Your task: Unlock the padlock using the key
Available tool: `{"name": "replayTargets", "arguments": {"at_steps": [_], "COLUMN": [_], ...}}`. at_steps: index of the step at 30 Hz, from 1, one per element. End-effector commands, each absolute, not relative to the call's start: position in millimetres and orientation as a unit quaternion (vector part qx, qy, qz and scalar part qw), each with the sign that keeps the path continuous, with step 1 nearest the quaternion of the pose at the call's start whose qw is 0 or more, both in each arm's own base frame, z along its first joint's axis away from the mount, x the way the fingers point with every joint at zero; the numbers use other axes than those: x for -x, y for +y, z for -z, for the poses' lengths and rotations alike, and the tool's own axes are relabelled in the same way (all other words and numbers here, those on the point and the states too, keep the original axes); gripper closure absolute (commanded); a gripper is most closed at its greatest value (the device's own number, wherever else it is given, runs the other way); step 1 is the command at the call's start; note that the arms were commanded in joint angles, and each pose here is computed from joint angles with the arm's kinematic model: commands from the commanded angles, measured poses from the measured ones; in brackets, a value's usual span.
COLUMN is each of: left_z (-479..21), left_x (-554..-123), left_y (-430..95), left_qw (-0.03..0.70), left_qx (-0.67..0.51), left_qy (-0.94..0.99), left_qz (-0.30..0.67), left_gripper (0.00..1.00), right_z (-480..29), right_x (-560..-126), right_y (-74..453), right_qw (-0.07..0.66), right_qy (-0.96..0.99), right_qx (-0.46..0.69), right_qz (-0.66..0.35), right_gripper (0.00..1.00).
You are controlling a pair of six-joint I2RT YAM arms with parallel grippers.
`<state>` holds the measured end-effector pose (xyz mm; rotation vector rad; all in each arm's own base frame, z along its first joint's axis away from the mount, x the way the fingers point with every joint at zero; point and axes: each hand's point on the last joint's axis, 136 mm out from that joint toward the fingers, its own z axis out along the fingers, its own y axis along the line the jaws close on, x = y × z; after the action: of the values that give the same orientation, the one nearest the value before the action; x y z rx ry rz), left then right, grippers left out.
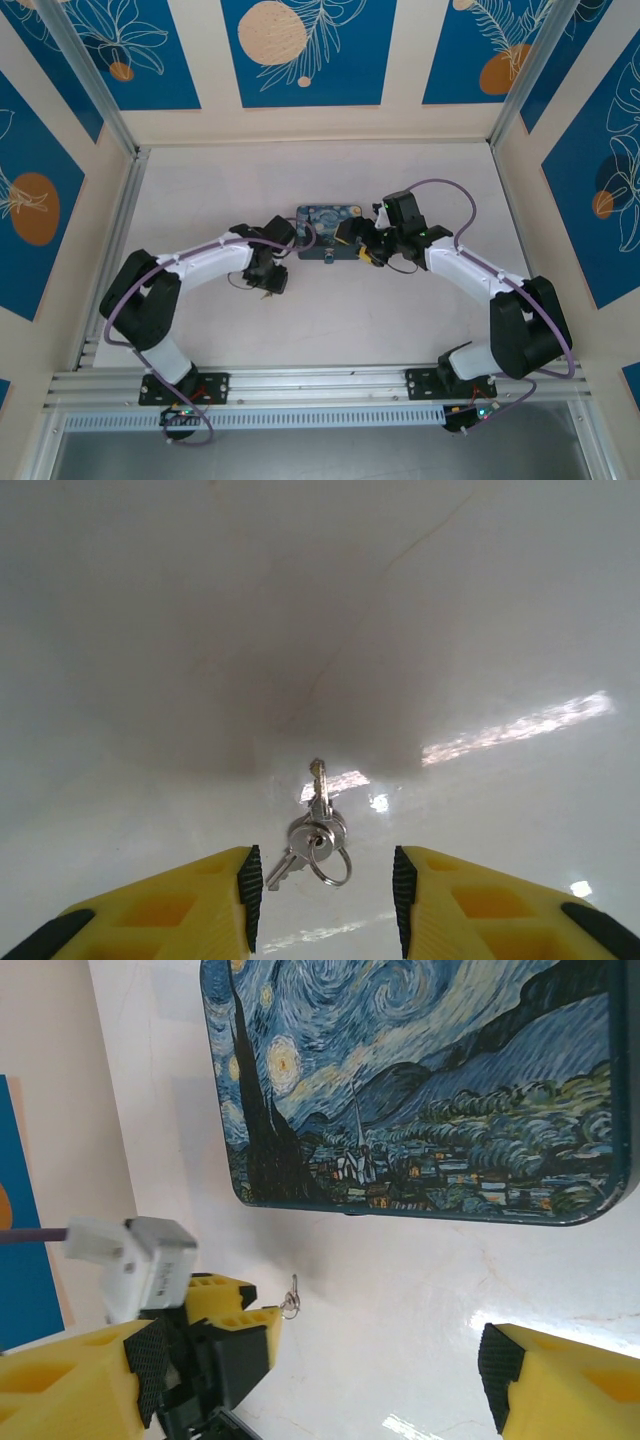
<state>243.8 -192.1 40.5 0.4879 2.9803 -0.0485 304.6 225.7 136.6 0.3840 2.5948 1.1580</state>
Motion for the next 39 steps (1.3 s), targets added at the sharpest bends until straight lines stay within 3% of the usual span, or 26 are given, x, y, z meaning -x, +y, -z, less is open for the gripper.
{"name": "replayTargets", "arguments": {"at_steps": [1,14,19,26,39], "left_z": [-27.7,-7.2,-2.0,-6.6,-60.0], "left_x": [-235.6,-234.1,-229.7,-226.3,-242.6], "left_y": [-185.2,-183.7,-183.4,-186.3,-231.4], "left_qw": [0.039,0.019,0.011,0.010,0.073], "left_qx": [-0.169,-0.172,-0.171,-0.165,-0.153], "left_qy": [0.985,0.985,0.985,0.986,0.980], "left_qz": [-0.007,-0.020,-0.018,-0.007,0.102], "left_gripper": [0.59,0.60,0.72,1.00,1.00], "right_z": [-141.0,-140.8,-140.7,-141.6,-144.6], "right_x": [-300.5,-302.4,-302.7,-303.4,-302.0], "right_y": [226.3,224.5,224.3,223.4,219.7], "right_qw": [0.137,0.138,0.138,0.138,0.142], "right_qy": [0.894,0.894,0.894,0.894,0.895], "right_qx": [-0.123,-0.125,-0.126,-0.127,-0.130], "right_qz": [-0.408,-0.407,-0.407,-0.406,-0.404], "right_gripper": [0.16,0.16,0.16,0.17,0.16]}}
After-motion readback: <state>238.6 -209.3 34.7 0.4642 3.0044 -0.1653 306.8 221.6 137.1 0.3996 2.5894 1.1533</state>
